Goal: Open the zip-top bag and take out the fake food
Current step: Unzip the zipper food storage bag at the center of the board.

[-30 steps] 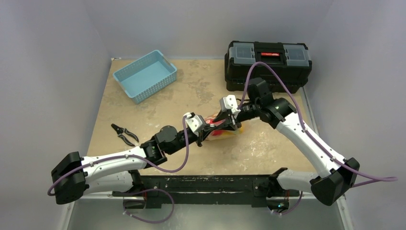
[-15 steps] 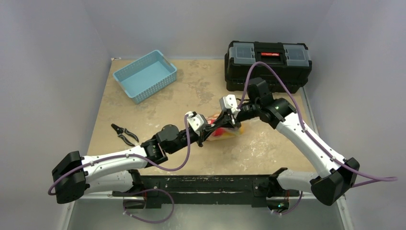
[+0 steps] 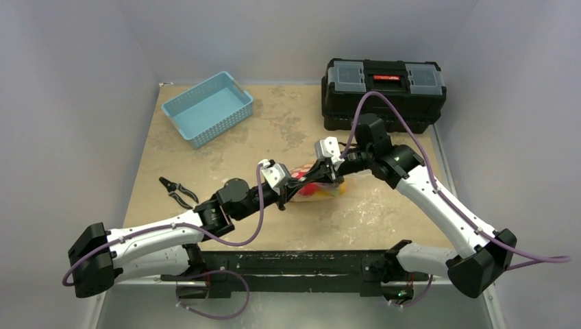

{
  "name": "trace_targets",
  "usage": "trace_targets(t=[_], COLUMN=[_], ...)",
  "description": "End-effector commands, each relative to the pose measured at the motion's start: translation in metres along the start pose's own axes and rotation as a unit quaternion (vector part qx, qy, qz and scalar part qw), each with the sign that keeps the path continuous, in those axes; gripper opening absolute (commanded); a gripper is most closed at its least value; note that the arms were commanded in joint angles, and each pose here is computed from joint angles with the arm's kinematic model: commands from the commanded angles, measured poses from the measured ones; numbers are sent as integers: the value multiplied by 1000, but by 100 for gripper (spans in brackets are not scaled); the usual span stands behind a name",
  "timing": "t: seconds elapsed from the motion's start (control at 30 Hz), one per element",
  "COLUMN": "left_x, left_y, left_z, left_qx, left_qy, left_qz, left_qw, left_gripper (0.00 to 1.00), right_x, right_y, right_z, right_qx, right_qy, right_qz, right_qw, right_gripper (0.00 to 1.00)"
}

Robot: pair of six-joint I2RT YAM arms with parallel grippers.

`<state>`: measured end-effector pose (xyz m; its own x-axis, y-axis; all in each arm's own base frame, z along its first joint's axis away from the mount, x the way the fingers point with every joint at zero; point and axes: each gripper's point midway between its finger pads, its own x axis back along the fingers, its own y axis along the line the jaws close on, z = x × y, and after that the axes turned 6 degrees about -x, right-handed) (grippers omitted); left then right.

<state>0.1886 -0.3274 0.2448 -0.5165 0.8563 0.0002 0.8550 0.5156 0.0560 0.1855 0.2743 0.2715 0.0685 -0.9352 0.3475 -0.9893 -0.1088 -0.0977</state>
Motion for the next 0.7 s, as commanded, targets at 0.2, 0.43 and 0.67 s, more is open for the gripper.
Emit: trace_targets(t=[0.2, 0.43, 0.67], left_x=[11, 13, 18], left_y=[11, 14, 18], left_z=[-38, -36, -35], left_qx=[7, 7, 8], left_qy=[-71, -71, -73], left_qz=[-19, -25, -34], left_qw=[997, 997, 997], left_gripper=[0, 0, 0], right_x=[5, 8, 15], right_y=[-7, -9, -13], right_z=[7, 6, 8], right_qx=[-14, -14, -22], right_qy=[14, 15, 12], right_qz=[31, 40, 54], right_qw=[999, 999, 998], right_gripper=[0, 0, 0])
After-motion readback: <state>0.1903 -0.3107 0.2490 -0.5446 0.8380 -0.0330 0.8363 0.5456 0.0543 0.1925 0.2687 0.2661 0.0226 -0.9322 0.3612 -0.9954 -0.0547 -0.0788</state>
